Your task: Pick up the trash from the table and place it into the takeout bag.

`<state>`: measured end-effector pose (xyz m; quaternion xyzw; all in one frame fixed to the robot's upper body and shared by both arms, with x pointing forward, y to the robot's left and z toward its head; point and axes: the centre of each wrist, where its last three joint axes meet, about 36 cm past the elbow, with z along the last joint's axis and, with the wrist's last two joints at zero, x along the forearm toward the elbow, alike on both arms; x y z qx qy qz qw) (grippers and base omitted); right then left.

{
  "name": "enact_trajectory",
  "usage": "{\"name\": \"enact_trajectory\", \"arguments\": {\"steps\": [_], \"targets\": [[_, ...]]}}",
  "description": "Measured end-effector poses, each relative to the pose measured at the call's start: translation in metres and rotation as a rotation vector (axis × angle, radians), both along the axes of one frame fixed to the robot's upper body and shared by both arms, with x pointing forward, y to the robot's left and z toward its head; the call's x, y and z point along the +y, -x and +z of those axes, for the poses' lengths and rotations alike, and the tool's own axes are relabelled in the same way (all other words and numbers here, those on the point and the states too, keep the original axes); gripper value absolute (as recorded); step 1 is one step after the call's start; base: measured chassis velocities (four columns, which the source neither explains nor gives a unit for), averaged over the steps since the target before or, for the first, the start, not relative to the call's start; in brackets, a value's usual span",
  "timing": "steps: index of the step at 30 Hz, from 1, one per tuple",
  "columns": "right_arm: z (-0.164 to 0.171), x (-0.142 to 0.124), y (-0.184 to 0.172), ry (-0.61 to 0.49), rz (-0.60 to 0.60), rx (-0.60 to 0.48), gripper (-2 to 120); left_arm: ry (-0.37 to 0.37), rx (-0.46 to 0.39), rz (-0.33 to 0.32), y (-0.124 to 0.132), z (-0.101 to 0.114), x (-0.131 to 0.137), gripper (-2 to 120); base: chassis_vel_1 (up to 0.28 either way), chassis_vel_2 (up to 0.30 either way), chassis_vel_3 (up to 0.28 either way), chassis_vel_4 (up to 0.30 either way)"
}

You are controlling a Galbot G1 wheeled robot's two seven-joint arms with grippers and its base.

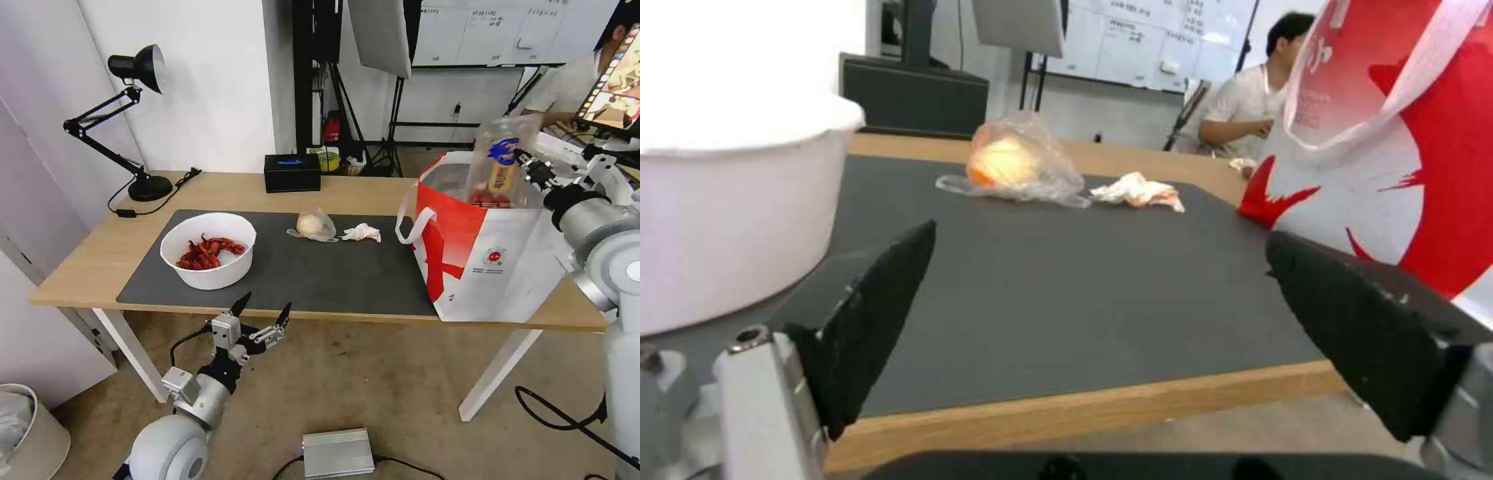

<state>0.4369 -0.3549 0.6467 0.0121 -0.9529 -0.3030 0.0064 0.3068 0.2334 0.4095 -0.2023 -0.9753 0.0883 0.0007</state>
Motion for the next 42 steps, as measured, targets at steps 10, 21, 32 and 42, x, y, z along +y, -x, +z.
{"name": "enact_trajectory", "arguments": {"steps": [10, 21, 32, 42], "targets": [[0.002, -0.002, 0.004, -0.004, 0.006, 0.0, 62, 0.0, -0.007, 0.002, 0.002, 0.004, 0.001, 100, 0.0, 0.0, 0.0, 0.0], [0.011, 0.0, 0.019, 0.002, 0.047, -0.056, 99, -0.004, -0.016, 0.007, 0.005, 0.007, 0.001, 100, 0.0, 0.0, 0.0, 0.0], [0.005, 0.038, 0.058, 0.183, 0.229, -0.127, 100, -0.028, -0.036, 0.023, 0.003, 0.006, 0.008, 100, 0.0, 0.0, 0.0, 0.0], [-0.093, 0.091, 0.082, 0.498, 0.367, -0.084, 100, -0.09, -0.059, 0.072, -0.001, -0.001, 0.019, 100, 0.0, 0.0, 0.0, 0.0]]}}
